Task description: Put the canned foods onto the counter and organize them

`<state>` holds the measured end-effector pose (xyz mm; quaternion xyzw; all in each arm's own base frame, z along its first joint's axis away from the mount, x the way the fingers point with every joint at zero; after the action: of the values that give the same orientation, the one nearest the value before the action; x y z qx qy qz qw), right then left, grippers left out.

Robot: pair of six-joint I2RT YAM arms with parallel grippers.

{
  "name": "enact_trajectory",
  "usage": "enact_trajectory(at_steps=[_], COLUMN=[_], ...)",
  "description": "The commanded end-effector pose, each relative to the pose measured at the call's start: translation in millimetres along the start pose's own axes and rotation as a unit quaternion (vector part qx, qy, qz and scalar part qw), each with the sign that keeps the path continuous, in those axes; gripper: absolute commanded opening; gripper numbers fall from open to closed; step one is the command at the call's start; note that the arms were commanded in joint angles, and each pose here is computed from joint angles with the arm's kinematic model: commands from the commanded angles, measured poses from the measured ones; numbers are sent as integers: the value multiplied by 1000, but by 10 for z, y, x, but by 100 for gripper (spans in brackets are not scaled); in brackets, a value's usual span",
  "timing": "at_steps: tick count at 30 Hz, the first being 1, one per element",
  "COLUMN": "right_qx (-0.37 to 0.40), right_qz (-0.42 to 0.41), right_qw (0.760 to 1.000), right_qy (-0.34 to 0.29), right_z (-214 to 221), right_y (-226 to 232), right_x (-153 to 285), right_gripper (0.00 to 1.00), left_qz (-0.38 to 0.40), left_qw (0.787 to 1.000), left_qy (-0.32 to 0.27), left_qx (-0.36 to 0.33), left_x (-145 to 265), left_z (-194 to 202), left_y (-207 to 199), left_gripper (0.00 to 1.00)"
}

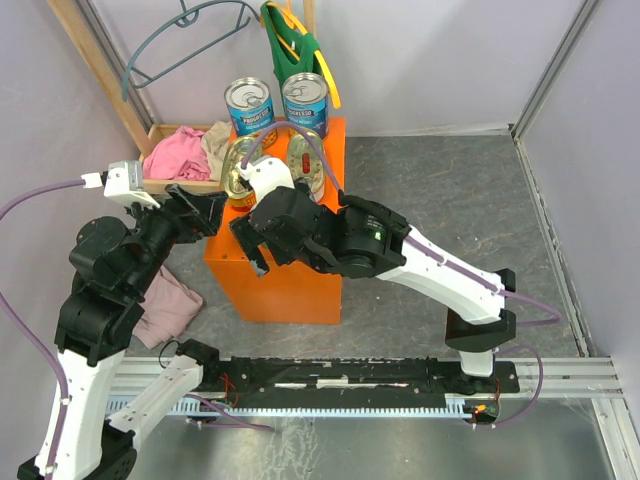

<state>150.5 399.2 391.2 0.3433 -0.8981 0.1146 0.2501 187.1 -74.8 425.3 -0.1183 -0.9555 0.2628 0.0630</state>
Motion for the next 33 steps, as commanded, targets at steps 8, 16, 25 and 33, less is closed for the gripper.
enact_trajectory(at_steps=[8, 16, 25, 33], right_qx=[-21, -17, -21, -18], right_qz=[11, -4, -2, 31], right_qw=[997, 996, 995, 995], right_qy=[-70, -83, -101, -97], right_z=[-308, -346, -318, -191], right_y=[-225, -238, -298, -469], right_x=[414, 550, 799, 837], right_gripper=[99, 99, 99, 84], left_qz=[9, 9, 3, 10], left_qw=[1000, 1000, 1000, 999], left_qy=[-23, -23, -25, -25], left_qx=[11, 11, 9, 16], left_x=[-4, -17, -25, -47], left_z=[-103, -103, -119, -97], left_y=[-52, -55, -42, -56], left_gripper=[85, 85, 85, 84])
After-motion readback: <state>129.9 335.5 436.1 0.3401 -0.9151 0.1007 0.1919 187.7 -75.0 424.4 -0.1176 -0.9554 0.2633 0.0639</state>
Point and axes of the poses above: each gripper's point midway between its finger pads, its own x axis back along the fingers, its own y axis along the line the jaws close on, z = x × y, the point moved 3 cm from there along x, back along the fingers, and after that the axes turned 6 degrees about x, right-handed, at the moved point
